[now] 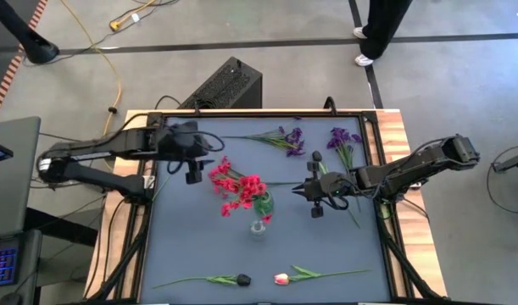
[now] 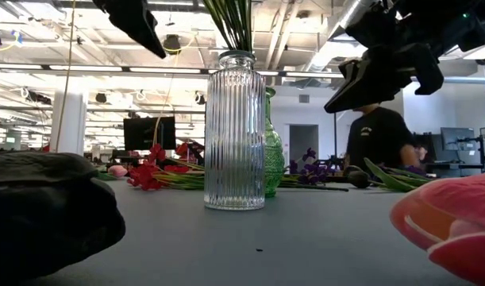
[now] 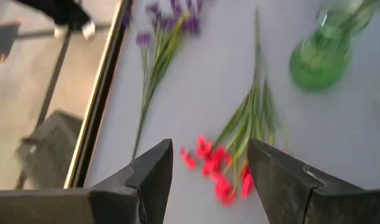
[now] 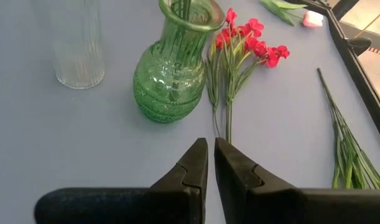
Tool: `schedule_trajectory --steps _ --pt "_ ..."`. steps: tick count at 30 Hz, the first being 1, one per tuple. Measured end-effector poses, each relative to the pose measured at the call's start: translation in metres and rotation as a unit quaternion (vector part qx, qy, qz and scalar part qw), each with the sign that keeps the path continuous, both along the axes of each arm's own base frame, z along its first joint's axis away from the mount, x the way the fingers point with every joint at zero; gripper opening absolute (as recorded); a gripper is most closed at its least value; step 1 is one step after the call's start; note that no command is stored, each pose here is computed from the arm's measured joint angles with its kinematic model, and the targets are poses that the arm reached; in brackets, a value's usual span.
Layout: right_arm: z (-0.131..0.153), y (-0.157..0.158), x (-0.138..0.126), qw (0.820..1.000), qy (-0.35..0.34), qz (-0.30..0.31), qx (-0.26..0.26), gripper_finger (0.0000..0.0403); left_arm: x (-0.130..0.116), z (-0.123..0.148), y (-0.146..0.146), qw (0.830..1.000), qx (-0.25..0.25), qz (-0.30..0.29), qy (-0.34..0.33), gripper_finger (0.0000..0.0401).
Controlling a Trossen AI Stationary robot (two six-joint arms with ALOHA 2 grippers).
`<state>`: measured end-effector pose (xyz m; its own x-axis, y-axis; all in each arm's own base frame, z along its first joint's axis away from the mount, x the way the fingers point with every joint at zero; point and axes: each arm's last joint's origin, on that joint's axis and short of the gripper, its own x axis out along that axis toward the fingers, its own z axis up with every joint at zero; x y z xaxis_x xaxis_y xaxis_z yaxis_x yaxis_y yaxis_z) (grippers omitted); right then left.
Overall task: Sort flowers into vase by color
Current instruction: Put the red flowers into the green vase
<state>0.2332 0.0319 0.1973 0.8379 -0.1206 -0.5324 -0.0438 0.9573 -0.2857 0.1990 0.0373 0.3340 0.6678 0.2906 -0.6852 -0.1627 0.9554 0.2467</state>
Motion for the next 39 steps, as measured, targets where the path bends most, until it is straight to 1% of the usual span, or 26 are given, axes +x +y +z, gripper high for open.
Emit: schedule_trajectory --steps 3,7,11,15,20,22,26,30,33,35,37,39 --pt "0.002 0.000 0.001 1.000 -0.010 0.000 0.001 0.0057 -0.006 -0.007 0.000 0.999 -0.005 -0.011 -0.049 0.0196" --pt "0.005 0.000 0.003 0.999 -0.032 -0.002 0.008 0.0057 -0.007 -0.027 -0.001 0.997 -0.005 -0.015 -0.071 0.0196" --pt "0.005 -0.003 0.004 0.999 -0.036 -0.017 0.021 0.0057 -0.003 -0.051 -0.002 0.994 -0.014 -0.035 -0.103 0.0196" --pt "0.005 -0.019 0.006 0.998 -0.037 -0.045 0.028 0.0057 0.001 -0.068 -0.002 0.988 -0.013 -0.051 -0.143 0.0196" --pt "0.007 -0.044 0.008 0.996 -0.047 -0.038 0.067 0.0058 0.001 -0.081 -0.001 0.985 -0.010 -0.060 -0.159 0.0196" --pt "0.008 -0.052 0.007 0.995 -0.050 -0.041 0.069 0.0065 0.001 -0.085 -0.001 0.985 -0.010 -0.057 -0.164 0.0196" --pt "0.008 -0.062 0.006 0.995 -0.052 -0.057 0.063 0.0096 0.002 -0.089 0.001 0.984 -0.011 -0.053 -0.168 0.0196" --pt "0.002 -0.065 0.011 0.995 -0.047 -0.061 0.063 0.0154 0.003 -0.086 0.001 0.981 -0.013 -0.057 -0.183 0.0196" --pt "-0.017 -0.072 0.022 0.995 -0.026 -0.067 0.070 0.0199 0.004 -0.084 0.000 0.978 -0.022 -0.075 -0.195 0.0196" --pt "-0.035 -0.078 0.028 0.995 -0.001 -0.066 0.079 0.0222 0.004 -0.084 -0.001 0.977 -0.023 -0.079 -0.197 0.0196" --pt "-0.050 -0.082 0.033 0.994 0.019 -0.066 0.088 0.0235 0.004 -0.084 -0.001 0.977 -0.023 -0.079 -0.199 0.0196" --pt "-0.060 -0.085 0.036 0.993 0.027 -0.069 0.090 0.0241 0.004 -0.083 -0.001 0.976 -0.022 -0.079 -0.202 0.0196"
